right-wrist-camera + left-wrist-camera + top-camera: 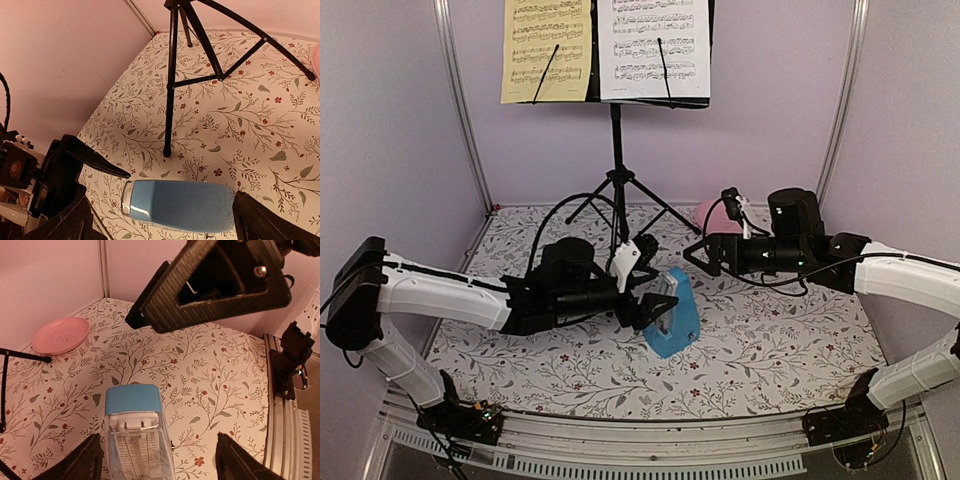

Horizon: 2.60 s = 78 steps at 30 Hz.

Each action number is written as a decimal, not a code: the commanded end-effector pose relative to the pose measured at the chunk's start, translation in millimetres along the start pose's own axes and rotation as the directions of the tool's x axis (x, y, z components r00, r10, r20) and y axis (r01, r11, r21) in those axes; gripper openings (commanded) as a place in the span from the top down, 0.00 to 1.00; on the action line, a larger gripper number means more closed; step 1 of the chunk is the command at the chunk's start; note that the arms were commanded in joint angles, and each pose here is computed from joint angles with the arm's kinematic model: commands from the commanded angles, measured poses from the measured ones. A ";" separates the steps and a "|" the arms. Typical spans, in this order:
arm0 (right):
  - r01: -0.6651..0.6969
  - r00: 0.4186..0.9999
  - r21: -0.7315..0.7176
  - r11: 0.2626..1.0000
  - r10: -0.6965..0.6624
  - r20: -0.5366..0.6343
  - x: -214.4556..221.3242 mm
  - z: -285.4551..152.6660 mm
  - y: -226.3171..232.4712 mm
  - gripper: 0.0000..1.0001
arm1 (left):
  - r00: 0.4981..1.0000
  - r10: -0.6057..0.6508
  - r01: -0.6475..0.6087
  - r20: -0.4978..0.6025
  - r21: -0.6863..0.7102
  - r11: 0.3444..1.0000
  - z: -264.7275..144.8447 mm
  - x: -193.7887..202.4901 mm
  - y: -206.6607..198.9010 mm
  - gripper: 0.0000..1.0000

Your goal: Set up the instrument practice props

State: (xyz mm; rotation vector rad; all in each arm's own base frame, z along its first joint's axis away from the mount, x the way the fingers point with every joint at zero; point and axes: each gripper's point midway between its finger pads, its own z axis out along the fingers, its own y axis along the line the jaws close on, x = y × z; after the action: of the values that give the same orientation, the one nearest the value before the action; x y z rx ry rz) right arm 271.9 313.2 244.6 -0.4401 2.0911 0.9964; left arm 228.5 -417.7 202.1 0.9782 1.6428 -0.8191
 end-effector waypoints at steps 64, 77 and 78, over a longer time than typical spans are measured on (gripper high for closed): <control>-0.138 0.947 0.212 0.967 0.192 -0.256 93.8 44.6 -63.7 0.37 | 0.999 0.044 -0.042 -0.020 0.077 0.996 3.6 18.1 23.3 0.76; -0.139 0.962 0.007 0.990 0.136 -0.238 76.2 51.0 -26.6 0.29 | 0.998 0.046 -0.043 -0.038 0.062 0.997 18.6 16.0 28.1 0.79; -0.144 0.960 -0.003 0.990 0.139 -0.244 76.5 52.7 -25.0 0.29 | 0.998 0.045 -0.043 -0.035 0.064 0.997 19.8 14.4 27.7 0.79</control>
State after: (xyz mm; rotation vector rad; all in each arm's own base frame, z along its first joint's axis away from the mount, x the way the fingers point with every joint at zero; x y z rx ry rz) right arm 273.9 342.4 190.7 -0.4038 2.2375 1.1174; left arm 254.8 -415.6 188.2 1.0640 1.5966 -0.8339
